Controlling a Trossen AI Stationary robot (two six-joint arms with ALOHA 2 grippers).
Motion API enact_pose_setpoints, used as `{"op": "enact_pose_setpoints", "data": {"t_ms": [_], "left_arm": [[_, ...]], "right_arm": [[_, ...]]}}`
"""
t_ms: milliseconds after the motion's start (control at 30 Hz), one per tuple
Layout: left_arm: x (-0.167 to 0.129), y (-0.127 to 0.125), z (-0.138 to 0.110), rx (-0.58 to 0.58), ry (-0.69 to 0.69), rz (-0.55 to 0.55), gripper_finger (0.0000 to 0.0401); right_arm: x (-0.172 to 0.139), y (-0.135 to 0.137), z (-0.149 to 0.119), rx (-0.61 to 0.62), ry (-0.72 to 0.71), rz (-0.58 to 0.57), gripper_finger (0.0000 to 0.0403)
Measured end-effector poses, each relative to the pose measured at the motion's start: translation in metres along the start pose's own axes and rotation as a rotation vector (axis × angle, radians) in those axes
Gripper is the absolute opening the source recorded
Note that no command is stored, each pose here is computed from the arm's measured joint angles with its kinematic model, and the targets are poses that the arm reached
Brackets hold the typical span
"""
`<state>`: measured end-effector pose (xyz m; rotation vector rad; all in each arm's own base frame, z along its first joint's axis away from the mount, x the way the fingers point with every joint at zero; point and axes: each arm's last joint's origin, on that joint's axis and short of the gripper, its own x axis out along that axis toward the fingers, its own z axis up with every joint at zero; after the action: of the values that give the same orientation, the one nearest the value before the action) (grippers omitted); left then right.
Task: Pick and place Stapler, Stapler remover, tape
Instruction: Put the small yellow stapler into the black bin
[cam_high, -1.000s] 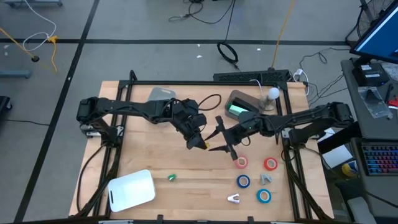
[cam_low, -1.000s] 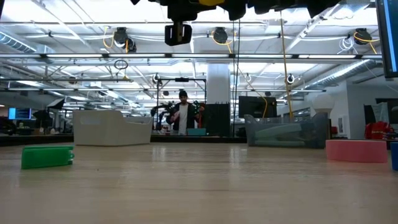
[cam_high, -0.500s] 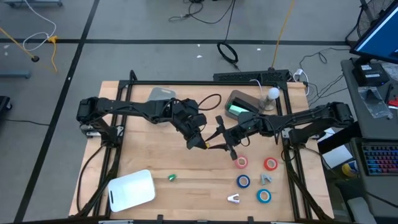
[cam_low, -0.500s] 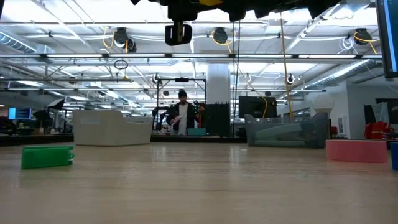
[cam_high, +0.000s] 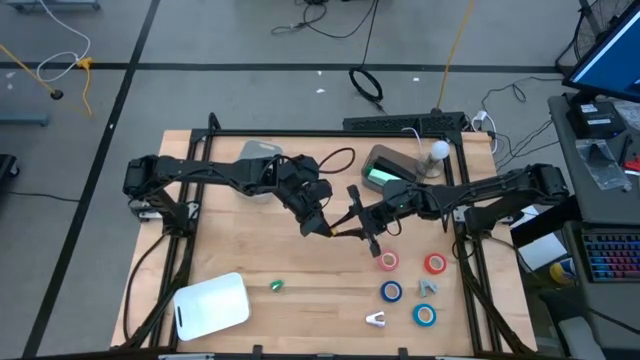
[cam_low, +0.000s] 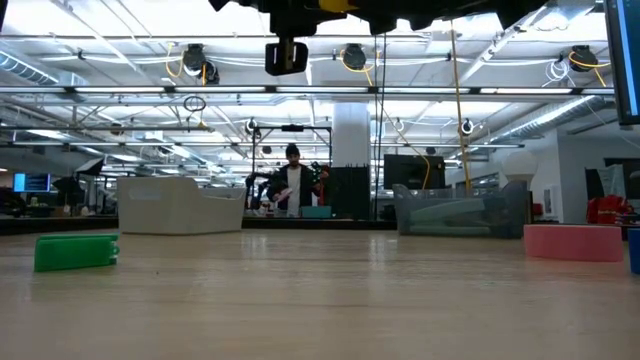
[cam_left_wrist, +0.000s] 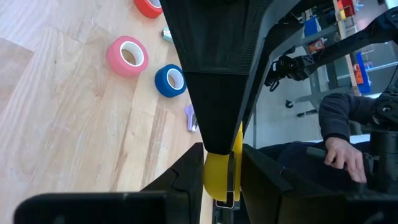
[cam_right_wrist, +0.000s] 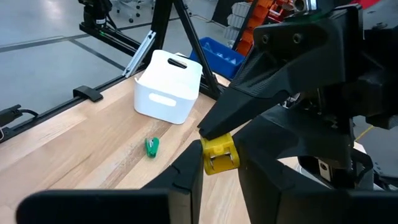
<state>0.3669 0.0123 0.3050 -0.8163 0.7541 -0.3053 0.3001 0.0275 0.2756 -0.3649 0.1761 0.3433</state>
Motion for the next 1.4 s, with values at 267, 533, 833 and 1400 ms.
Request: {"op": "enact_pose_setpoints", "data": {"t_ms": [267, 533, 833, 1400], "left_arm": [[0.000, 0.000, 0.000, 0.024, -0.002, 0.002, 0.0093], [0.000, 0.001, 0.000, 0.077, -0.004, 0.010, 0.0093], [-0.001, 0.003, 0.001, 0.123, -0.012, 0.027, 0.0141], [-0.032, 0.041, 0.008, 0.042, 0.086, 0.034, 0.0238]], "right_arm": [[0.000, 0.000, 0.000, 0.001, 0.001, -0.001, 0.0073], [0.000, 0.000, -0.001, 0.011, 0.018, -0.013, 0.0072], [0.000, 0.001, -0.002, 0.018, 0.032, -0.017, 0.0071], [-0.009, -0.006, -0.018, 0.030, 0.264, -0.176, 0.0070]]}}
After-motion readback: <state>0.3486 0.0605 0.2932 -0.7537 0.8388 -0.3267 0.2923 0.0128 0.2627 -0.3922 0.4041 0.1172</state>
